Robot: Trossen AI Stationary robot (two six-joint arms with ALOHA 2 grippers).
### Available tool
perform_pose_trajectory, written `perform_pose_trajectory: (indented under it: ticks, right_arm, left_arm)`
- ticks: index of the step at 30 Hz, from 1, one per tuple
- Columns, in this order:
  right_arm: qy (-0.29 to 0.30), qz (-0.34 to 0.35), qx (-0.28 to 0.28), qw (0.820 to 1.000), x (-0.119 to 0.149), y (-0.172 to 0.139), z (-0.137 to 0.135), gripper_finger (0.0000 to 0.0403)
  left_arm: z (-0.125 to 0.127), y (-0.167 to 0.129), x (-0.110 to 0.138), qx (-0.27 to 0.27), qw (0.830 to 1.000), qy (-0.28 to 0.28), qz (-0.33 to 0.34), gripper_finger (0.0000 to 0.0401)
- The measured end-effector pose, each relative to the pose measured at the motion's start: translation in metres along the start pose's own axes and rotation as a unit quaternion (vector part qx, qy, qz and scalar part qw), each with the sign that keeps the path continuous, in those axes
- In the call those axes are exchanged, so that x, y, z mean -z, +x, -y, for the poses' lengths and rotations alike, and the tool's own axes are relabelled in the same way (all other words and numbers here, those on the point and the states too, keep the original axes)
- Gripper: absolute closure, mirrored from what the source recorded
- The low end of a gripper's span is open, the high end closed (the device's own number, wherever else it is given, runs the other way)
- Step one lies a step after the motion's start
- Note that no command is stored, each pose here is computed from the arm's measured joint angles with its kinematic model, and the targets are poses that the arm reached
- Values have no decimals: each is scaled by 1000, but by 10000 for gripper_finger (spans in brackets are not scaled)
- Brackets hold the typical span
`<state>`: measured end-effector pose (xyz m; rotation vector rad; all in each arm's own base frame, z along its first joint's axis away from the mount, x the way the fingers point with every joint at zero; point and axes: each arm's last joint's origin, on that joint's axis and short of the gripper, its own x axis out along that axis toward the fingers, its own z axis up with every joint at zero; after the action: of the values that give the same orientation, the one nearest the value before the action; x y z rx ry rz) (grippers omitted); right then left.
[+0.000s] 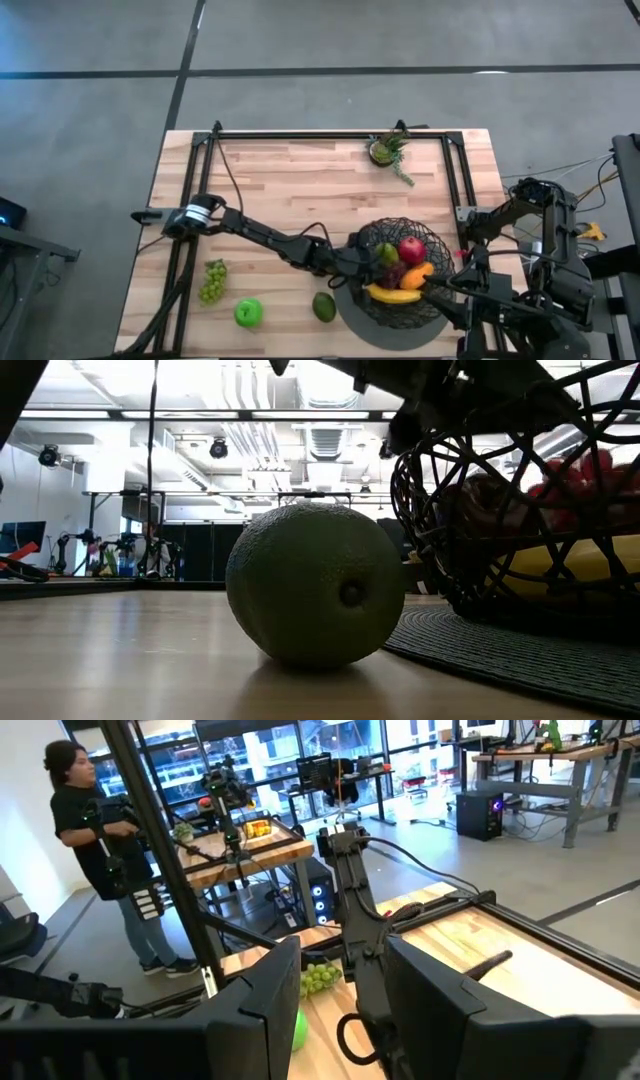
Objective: Build produce basket
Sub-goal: Put the purple grapes into the black wire basket, then put the green grapes into the black wire basket
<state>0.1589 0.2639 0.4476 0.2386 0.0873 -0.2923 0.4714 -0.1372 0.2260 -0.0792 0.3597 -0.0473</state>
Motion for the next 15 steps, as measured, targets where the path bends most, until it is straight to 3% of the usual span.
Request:
perform_pose_trajectory:
  ticks: [3, 9, 15]
  right_arm:
    - [0, 0, 0, 1000, 0, 0, 0, 271]
    - [0, 0, 0, 1000, 0, 0, 0, 271]
    - [-5, -1, 1, 1000, 4, 1, 0, 271]
  left_arm:
    - [2, -5, -3, 21, 1000, 1, -13, 305]
    - [8, -24, -26, 122, 993, -3, -2, 261]
    - [14, -65, -56, 130, 991, -3, -8, 258]
